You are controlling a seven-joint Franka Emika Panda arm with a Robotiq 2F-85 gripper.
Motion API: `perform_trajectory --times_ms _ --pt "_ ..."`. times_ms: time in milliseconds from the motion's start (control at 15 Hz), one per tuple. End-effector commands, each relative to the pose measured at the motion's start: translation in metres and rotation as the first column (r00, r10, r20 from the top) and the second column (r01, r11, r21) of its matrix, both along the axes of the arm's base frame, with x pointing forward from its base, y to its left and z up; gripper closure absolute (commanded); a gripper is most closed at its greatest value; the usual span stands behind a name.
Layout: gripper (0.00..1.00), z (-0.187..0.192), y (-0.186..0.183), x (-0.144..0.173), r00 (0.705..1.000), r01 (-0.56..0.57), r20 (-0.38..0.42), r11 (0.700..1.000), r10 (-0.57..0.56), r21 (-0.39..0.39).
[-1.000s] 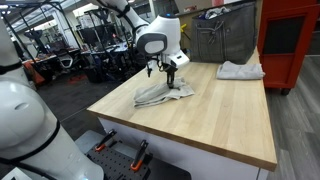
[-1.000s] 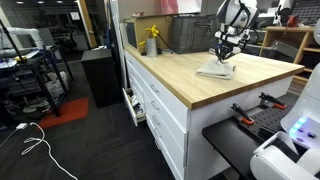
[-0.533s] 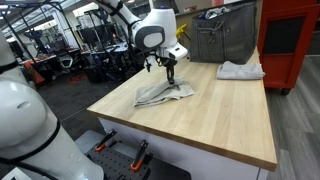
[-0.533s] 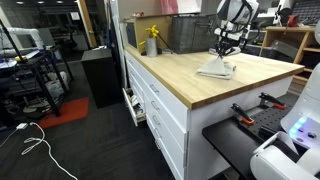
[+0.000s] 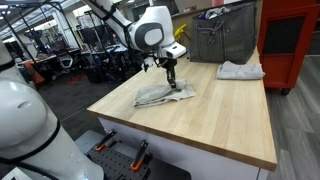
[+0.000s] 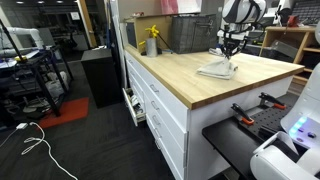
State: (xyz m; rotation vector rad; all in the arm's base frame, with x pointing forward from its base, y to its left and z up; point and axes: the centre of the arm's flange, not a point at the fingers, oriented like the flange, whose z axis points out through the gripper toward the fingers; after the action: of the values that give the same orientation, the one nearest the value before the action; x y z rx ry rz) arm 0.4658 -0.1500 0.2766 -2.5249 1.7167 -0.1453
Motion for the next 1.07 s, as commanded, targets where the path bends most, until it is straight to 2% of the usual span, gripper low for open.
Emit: perform_trajectory --times_ms 0,400,667,1000 --pt "0.98 0.016 0.004 -0.02 0.999 0.036 -0.024 0.998 -0.038 -0.047" --pt "0.98 0.035 0.009 -0.029 0.997 0.027 -0.069 0.995 -0.034 -0.096" --pt "0.98 0.054 0.012 -0.039 0.993 0.017 -0.117 0.996 -0.027 -0.087" --pt "0.98 0.051 0.012 -0.042 0.982 0.013 -0.188 0.998 -0.025 -0.068"
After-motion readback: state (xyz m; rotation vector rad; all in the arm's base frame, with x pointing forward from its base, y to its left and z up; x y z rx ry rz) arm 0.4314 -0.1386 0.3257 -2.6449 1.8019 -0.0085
